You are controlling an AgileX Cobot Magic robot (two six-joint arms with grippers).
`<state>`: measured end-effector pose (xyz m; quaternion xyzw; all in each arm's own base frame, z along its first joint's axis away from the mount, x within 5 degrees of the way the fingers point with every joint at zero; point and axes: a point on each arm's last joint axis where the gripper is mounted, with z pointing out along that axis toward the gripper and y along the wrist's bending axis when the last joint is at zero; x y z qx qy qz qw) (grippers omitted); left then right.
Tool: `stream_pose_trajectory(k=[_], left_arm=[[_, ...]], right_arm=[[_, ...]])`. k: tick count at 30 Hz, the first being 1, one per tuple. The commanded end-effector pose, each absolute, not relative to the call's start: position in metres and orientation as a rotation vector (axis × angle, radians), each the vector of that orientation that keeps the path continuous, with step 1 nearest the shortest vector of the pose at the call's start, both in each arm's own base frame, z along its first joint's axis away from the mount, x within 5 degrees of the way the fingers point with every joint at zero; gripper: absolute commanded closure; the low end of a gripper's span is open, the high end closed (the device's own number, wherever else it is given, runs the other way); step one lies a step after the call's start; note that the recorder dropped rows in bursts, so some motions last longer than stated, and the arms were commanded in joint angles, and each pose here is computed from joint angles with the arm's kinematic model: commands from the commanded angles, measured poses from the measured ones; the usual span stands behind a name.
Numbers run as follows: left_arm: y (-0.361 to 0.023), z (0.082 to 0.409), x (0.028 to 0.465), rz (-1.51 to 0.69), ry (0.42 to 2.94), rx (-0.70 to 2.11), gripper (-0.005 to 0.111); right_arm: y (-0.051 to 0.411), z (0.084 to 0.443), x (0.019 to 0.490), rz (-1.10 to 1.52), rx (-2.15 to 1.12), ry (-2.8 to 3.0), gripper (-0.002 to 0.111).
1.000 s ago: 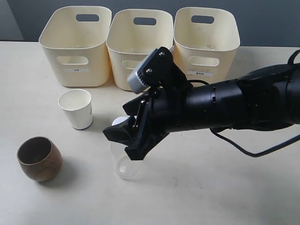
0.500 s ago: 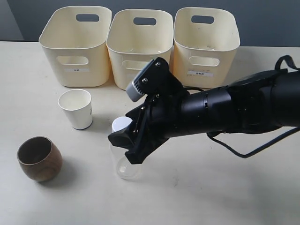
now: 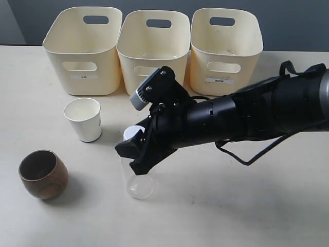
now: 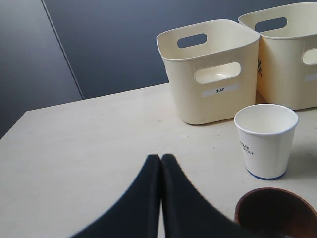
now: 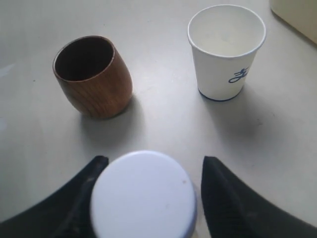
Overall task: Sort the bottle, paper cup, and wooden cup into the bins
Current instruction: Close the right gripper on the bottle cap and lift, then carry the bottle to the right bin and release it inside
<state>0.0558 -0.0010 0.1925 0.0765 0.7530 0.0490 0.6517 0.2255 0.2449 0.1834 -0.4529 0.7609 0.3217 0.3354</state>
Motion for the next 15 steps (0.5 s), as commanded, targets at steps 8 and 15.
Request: stream_pose_trajectory(k=[8,15], left_arm=[[-0.001,0.193,0.056,0.113,1.700,0.178,0.107],[-0.001,0.193,0.056,0.113,1.700,0.178,0.107]], right_arm=[[0.242,0.200,0.226,0.815,-1.125,1.972,0.108],[0.226,0.230,0.229,0.666,-0.977,1.965,0.108]])
